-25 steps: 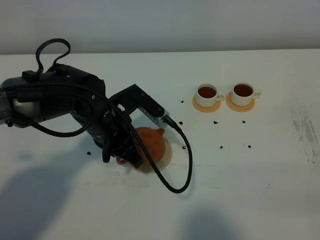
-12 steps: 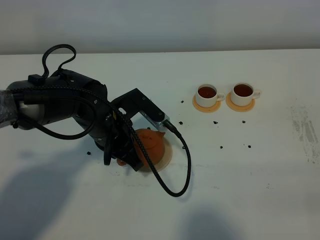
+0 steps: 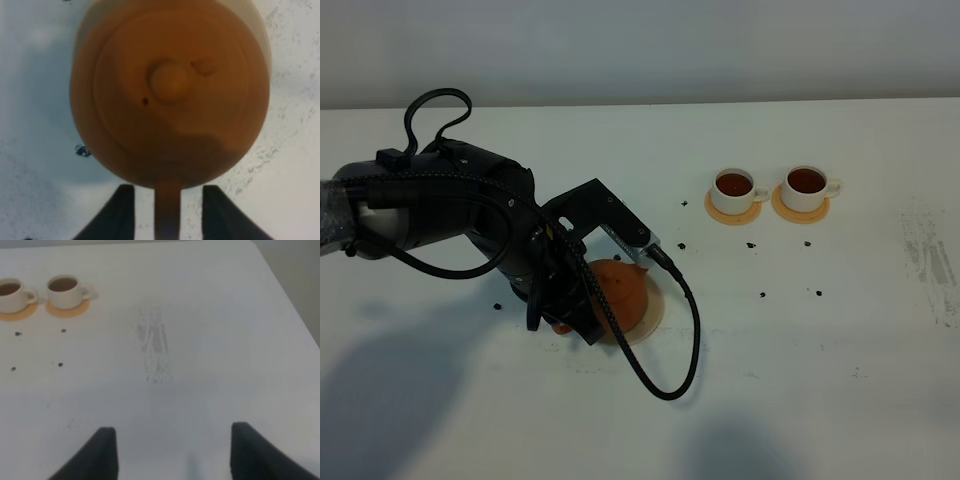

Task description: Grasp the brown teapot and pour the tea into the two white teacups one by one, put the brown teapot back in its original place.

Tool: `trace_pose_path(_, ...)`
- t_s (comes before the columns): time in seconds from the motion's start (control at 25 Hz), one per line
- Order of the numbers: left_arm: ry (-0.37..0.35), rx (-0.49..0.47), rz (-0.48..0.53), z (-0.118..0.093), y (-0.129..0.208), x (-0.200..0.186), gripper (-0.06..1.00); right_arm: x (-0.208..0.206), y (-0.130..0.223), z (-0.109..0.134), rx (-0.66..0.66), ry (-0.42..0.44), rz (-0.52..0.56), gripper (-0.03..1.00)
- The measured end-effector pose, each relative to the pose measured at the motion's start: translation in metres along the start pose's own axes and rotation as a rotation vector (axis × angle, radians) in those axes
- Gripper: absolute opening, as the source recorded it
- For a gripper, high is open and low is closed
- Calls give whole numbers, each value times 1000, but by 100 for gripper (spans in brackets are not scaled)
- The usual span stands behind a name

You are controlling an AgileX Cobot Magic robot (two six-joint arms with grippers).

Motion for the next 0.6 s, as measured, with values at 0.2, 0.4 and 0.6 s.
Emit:
trace_pose_path(0.2,3,-39,-9,0,-1,-4,36,0,0,0,0,0,0,51)
trace_pose_path(0.4,-14,-81,-26,12,2,-23,37,0,0,0,0,0,0,51)
trace_pose_path(0.6,-63,-163,-49,38,10,-51,37,0,0,0,0,0,0,51)
Point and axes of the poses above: a point on each arm's last joint axis where the gripper is mounted, x pointing out along that axis toward the gripper, z along the wrist's bending axis when the last joint is at zero, y = z × x, the point moved 4 cm from there along x, pointing out along that axis toward the gripper, and after that the axes turned 13 degrees about -x, right-handed, at the moved point
